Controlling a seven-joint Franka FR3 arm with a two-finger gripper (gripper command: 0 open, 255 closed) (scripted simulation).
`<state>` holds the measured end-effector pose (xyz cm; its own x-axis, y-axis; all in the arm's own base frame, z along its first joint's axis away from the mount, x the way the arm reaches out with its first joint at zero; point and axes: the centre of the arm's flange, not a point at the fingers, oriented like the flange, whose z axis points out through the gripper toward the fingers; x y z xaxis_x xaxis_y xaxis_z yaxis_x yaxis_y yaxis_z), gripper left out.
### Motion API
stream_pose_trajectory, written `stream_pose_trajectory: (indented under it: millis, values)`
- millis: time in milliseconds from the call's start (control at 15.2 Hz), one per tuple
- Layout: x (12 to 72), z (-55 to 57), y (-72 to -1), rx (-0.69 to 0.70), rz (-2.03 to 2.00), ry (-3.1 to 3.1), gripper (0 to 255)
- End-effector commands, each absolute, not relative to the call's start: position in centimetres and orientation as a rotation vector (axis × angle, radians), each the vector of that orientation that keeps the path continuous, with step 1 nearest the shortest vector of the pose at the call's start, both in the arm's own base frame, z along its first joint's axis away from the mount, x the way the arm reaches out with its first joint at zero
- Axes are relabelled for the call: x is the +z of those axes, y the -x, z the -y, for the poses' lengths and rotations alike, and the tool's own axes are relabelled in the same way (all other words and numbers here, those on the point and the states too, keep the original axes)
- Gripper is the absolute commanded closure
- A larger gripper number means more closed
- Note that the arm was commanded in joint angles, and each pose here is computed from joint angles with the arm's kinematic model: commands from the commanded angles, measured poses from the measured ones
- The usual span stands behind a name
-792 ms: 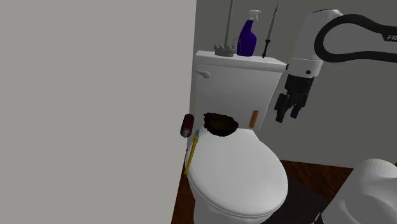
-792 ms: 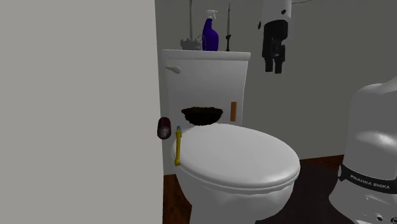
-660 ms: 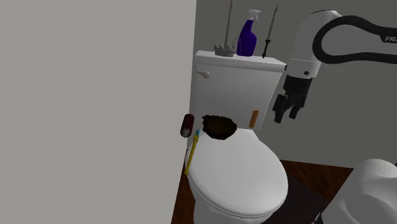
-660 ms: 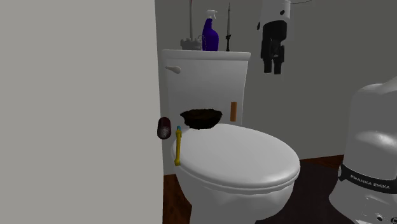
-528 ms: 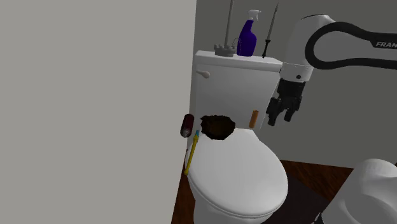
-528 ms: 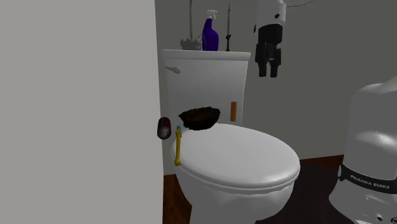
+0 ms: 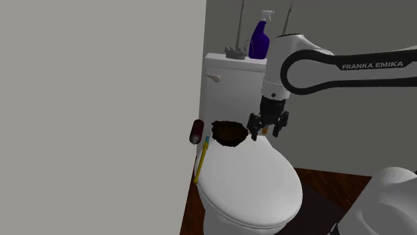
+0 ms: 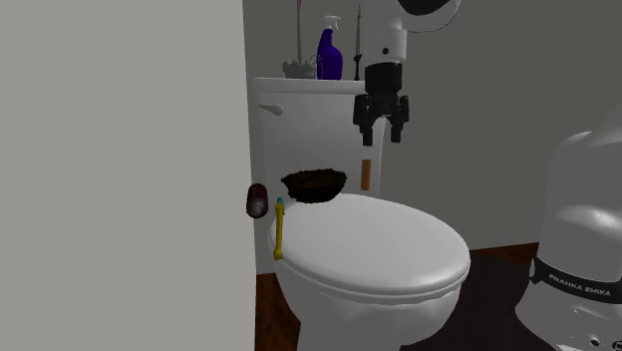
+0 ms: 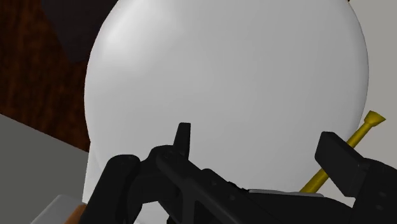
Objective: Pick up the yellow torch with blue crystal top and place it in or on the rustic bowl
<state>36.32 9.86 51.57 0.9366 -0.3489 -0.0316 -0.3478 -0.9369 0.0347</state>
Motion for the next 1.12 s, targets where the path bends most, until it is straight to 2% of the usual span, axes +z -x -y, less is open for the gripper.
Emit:
stream_pose_trajectory:
  millis: [0, 1056]
  values:
    - [50.2, -11.7, -37.8, -0.046, 0.619, -3.038, 0]
    - [38.5, -21.6, -53.4, 0.028, 1.091, -2.781, 0]
